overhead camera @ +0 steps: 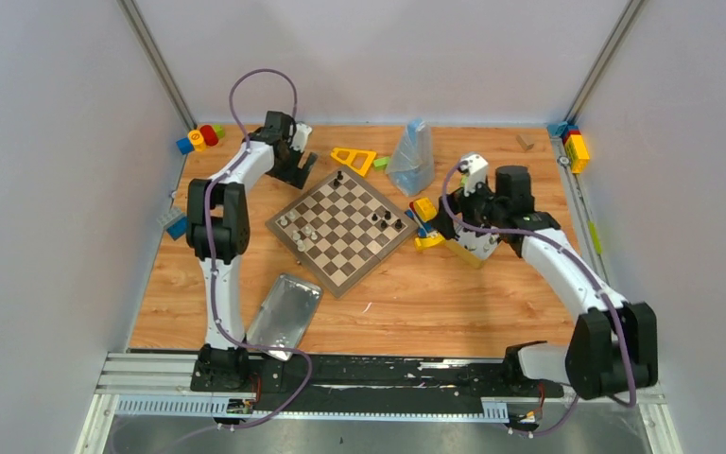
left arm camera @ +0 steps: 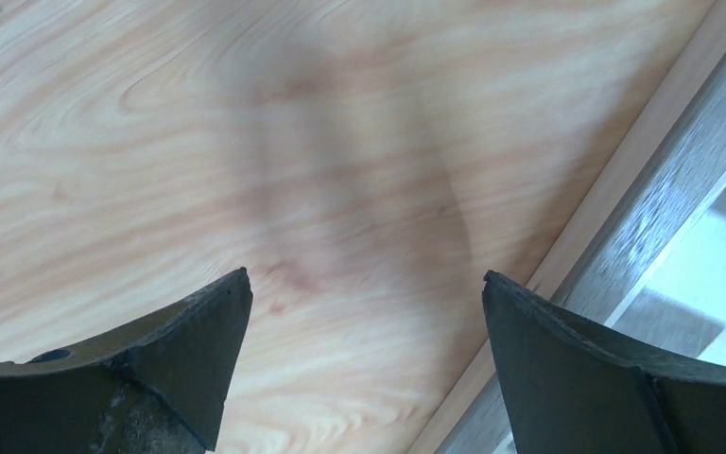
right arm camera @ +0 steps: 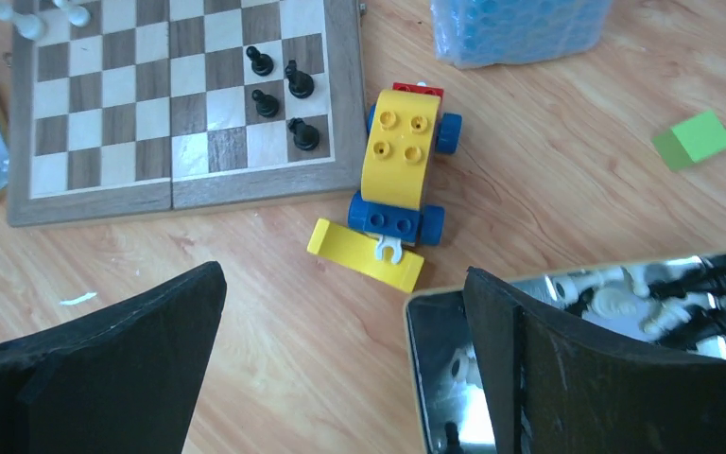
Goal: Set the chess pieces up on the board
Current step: Move the chessboard to the center of the board, then move the distractor to the center of the board.
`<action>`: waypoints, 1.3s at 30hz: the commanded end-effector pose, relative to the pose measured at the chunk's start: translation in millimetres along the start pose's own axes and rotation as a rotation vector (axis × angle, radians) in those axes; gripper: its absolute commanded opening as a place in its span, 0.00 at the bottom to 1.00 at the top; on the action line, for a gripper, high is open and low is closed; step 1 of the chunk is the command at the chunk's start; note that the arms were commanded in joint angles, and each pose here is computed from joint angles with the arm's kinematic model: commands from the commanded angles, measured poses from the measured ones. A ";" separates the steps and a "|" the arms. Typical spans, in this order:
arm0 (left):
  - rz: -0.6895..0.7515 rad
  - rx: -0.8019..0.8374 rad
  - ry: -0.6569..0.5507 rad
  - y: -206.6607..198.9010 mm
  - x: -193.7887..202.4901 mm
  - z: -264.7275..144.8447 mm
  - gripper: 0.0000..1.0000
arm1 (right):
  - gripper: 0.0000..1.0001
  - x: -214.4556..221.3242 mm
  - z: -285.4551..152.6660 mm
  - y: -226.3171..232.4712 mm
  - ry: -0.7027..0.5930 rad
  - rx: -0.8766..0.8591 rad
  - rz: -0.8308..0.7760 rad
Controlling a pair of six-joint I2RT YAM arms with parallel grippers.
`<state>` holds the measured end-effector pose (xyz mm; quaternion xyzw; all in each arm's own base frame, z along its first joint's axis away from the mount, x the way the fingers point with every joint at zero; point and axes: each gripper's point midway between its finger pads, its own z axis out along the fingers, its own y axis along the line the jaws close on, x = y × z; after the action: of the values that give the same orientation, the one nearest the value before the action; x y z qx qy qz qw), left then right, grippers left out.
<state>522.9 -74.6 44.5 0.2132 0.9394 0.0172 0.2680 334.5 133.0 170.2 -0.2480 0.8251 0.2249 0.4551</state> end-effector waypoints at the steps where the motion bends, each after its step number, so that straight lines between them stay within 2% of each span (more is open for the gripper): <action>1: -0.075 -0.112 -0.157 46.7 -29.9 -76.5 1.00 | 1.00 -22.9 37.2 -17.8 0.022 0.101 -0.099; 6: -0.093 -0.133 -0.186 55.3 -11.5 -113.4 1.00 | 0.95 -4.5 88.2 -36.5 0.175 0.136 -0.089; 9: -0.072 -0.133 -0.215 50.8 -4.7 -141.5 1.00 | 0.85 7.5 112.6 -35.8 0.239 0.098 -0.072; 11: -0.055 -0.131 -0.214 46.9 4.7 -154.7 1.00 | 0.74 19.5 123.7 -39.5 0.290 0.103 -0.067; 12: -0.047 -0.120 -0.212 42.2 11.3 -162.2 1.00 | 0.63 24.0 126.6 -41.6 0.311 0.109 -0.065; 17: 0.004 -0.085 -0.184 27.3 39.0 -180.8 1.00 | 0.26 30.5 122.3 -60.7 0.354 0.193 -0.088; 19: 0.015 -0.077 -0.184 22.8 46.8 -186.7 1.00 | 0.14 26.8 117.4 -74.9 0.355 0.250 -0.091; 22: 0.026 -0.071 -0.193 17.8 55.2 -194.5 1.00 | 0.01 19.4 112.8 -96.9 0.353 0.334 -0.080; 30: 0.069 -0.018 -0.216 0.3 72.8 -200.7 1.00 | 0.00 -7.7 116.8 -159.9 0.324 0.533 -0.060; 31: 0.077 -0.006 -0.212 -3.0 77.1 -200.8 1.00 | 0.02 -9.4 119.2 -166.5 0.322 0.544 -0.056; 35: 0.141 0.060 -0.166 -20.3 99.0 -199.8 1.00 | 0.22 -12.4 130.6 -178.7 0.319 0.543 -0.050; 39: 0.241 0.100 -0.038 -36.5 144.8 -191.4 1.00 | 0.46 -24.0 130.8 -169.5 0.285 0.498 -0.037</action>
<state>337.4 -30.1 151.0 0.2723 0.9070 0.0033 0.3213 522.9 76.9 77.0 -0.1767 0.9162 -0.0426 0.3570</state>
